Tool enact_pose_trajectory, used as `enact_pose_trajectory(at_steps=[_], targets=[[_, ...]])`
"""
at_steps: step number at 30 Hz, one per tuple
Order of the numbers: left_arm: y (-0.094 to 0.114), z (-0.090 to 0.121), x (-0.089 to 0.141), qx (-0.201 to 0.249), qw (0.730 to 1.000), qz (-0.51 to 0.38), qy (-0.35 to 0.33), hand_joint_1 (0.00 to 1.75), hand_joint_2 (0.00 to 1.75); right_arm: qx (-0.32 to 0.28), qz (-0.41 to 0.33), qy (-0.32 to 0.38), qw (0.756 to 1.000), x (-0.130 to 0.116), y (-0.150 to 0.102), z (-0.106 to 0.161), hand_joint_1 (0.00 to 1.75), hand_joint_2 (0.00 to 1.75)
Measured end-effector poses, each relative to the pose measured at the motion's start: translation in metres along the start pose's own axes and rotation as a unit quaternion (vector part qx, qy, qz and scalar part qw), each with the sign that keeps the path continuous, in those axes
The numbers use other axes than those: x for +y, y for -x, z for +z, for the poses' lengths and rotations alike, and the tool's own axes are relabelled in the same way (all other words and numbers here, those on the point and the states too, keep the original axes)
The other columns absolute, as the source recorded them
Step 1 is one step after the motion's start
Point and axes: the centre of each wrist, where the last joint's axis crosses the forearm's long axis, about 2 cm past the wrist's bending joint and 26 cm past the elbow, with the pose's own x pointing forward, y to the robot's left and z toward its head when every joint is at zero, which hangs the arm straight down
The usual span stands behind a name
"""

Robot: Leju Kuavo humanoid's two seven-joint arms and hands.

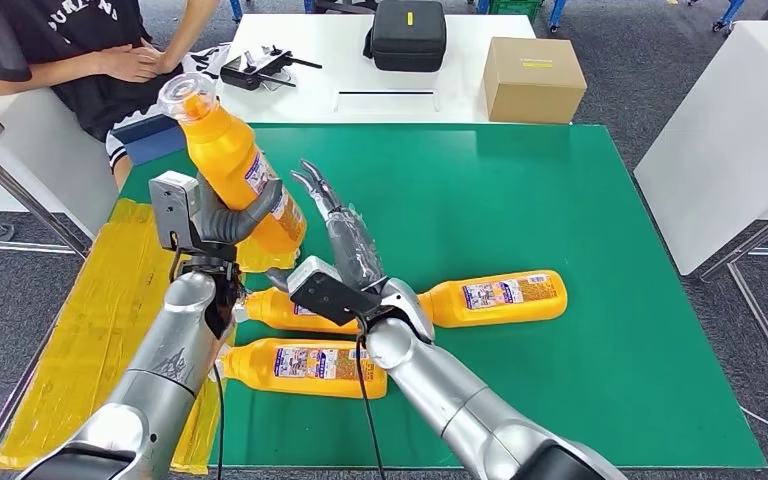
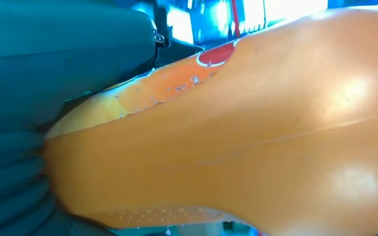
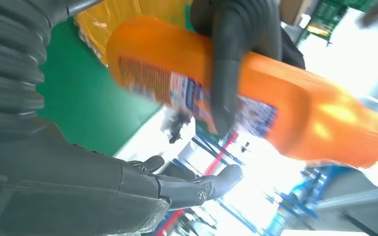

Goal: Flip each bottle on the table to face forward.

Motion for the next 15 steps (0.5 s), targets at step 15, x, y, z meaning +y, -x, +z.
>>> enact_pose_trajectory(at_steps=[15], targets=[[-0.005,-0.008,0.080,-0.039,0.909,-0.394,-0.128,1.75,1.75,-0.064,0.243,0.065,0.966,-0.059,-0.032,0.096,0.00,1.75]])
